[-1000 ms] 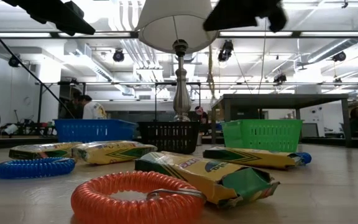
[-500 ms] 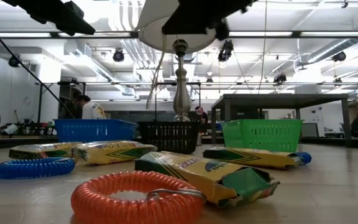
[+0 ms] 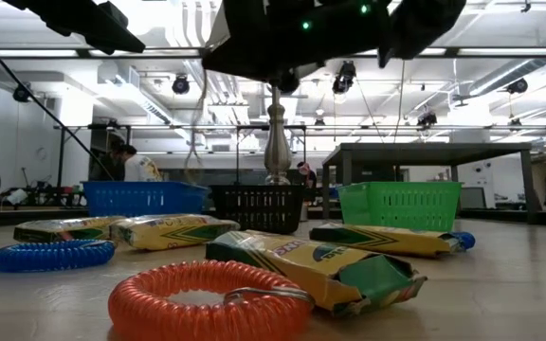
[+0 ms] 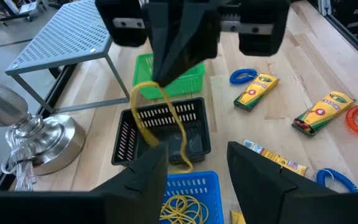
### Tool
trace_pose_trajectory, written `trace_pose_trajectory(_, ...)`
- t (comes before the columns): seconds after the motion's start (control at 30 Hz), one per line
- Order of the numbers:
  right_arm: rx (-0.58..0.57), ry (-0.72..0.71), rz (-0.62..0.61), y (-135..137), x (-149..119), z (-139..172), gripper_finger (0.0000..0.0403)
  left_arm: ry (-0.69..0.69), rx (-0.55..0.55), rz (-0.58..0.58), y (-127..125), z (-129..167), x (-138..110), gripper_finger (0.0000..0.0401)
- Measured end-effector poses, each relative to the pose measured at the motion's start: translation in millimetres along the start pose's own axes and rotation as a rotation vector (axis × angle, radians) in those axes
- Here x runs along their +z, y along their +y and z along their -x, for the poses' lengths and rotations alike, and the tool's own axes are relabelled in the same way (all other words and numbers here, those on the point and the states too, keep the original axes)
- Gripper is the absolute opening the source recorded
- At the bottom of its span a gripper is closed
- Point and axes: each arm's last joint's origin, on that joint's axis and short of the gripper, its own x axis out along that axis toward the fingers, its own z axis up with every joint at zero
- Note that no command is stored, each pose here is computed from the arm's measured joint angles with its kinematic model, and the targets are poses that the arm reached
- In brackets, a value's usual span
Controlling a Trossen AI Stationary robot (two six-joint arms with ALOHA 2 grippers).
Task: Pick & Place Office Desk Supplies
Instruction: Put the yellow rubber band into the blue bin
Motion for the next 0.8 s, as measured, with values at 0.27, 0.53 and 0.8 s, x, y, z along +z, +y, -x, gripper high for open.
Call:
trace_pose_trajectory(0.27,0.139,-0.059,-0.015,-4.2,-14.9,-17.9,0.0008,0.000,0.000,0.000,0.0,0.0,0.0,0.0168)
trace_pose_trajectory(0.53,0.166,-0.047,-0.017,-7.3,-29.9,-47.0,0.0008,0.000,0.000,0.000,0.0,0.0,0.0,0.0168)
trace_pose_trajectory(0.8,0.187,0.040,-0.064,-9.0,-44.8,-78.0,0.0008,0.001,0.000,0.000,0.0,0.0,-0.1,0.0168)
